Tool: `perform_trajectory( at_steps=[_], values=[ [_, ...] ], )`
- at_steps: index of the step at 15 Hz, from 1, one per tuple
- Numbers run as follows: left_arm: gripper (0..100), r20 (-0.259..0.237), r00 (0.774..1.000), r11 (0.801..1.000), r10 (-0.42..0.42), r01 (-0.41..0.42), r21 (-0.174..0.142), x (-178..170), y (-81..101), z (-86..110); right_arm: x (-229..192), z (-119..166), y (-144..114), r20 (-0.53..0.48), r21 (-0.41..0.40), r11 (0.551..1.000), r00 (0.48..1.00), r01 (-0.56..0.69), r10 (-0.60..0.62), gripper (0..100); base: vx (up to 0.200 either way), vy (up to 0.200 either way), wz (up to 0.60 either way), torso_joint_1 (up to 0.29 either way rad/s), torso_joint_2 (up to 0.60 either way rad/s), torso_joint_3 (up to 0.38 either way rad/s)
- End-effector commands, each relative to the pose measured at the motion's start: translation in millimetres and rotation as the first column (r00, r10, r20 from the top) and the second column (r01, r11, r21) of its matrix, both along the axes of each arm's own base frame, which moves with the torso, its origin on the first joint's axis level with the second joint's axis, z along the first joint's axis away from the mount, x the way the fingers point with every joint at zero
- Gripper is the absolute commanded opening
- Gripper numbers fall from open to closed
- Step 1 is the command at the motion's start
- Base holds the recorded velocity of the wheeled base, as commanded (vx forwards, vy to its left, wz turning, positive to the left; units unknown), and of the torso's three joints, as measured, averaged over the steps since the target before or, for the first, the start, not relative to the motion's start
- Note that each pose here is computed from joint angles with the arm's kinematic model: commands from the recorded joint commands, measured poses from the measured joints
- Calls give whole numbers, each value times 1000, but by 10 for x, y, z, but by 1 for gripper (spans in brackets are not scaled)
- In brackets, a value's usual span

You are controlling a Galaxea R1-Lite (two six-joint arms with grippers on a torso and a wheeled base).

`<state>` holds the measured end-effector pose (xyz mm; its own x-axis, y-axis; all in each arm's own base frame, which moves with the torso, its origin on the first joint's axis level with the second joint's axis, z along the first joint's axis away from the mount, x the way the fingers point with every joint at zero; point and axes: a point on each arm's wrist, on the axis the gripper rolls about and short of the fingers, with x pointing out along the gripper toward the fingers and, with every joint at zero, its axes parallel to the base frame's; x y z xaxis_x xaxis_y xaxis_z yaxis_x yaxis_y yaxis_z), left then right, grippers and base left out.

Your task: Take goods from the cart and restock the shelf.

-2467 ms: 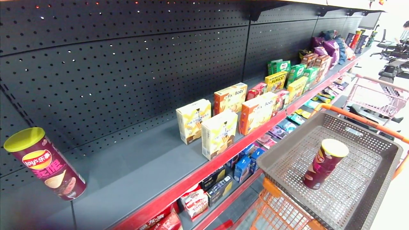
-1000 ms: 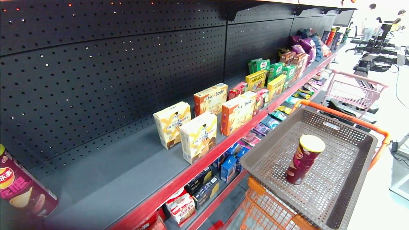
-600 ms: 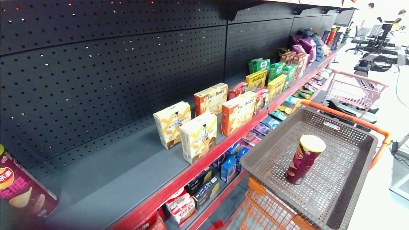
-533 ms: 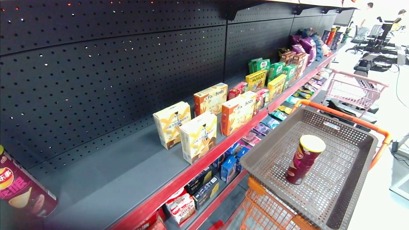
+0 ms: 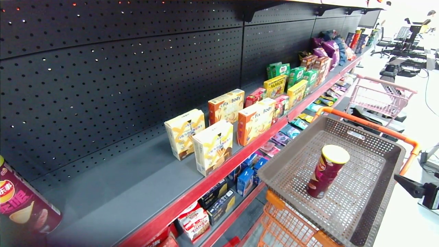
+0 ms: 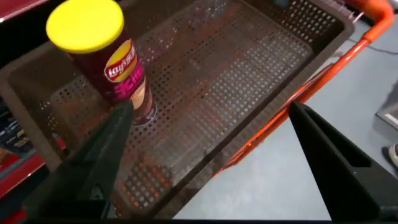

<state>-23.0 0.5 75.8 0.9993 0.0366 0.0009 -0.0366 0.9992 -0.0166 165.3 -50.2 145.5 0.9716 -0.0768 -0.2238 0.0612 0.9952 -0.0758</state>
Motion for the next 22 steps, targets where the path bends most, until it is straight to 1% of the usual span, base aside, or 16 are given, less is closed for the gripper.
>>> perform_trajectory(
  at_steps=[1, 3, 5, 6, 9, 11, 14, 17, 19, 22],
  values=[
    [100, -1, 1000, 1000, -1, 1, 0, 1, 0, 0, 151, -209, -7, -93, 35, 999, 995, -35, 38, 100, 0, 0, 0, 0, 0, 0],
    [100, -1, 1000, 1000, 0, 0, -2, 1, 0, 0, 212, -267, 23, -99, 44, 996, 992, -79, 83, 100, 0, 0, 0, 0, 0, 0],
    [100, -1, 1000, 1000, 0, 0, 0, 1, 0, 0, 209, -400, 98, -75, 55, 980, 978, -191, 195, 100, 0, 0, 0, 0, 0, 0],
    [100, -1, 1000, 1000, 0, 0, 0, 1, 0, 0, 216, -478, 130, -79, 55, 973, 970, -225, 229, 100, 0, 0, 0, 0, 0, 0],
    [100, -1, 1000, 1000, 0, 0, 0, 1, 0, 0, 322, -576, 100, -89, 46, 967, 963, -250, 253, 100, 0, 0, 0, 0, 0, 0],
    [100, -1, 1000, 1000, 0, 0, 0, 1, 0, 0, 406, -667, 38, -123, 25, 970, 962, -243, 244, 100, 0, 0, 0, 0, 0, 0],
    [100, -1, 1000, 1000, 0, 0, 0, 1, 0, 0, 503, -676, -48, -127, -24, 972, 965, -235, 230, 100, 0, 0, 0, 0, 0, 0],
    [100, -1, 1000, 1000, 0, 0, 0, 1, 0, 0, 644, -759, -55, -136, -9, 964, 955, -266, 262, 100, 0, 0, 0, 0, 0, 0],
    [100, -1, 1000, 1000, 0, 0, 0, 1, 0, 0, 674, -771, -41, -118, 11, 943, 936, -333, 332, 100, 0, 0, 0, 0, 0, 0],
    [100, -1, 1000, 1000, 0, 0, 0, 1, 0, 0, 684, -782, -17, -103, 27, 921, 915, -389, 390, 100, 0, 0, 0, 0, 0, 0]
  ],
)
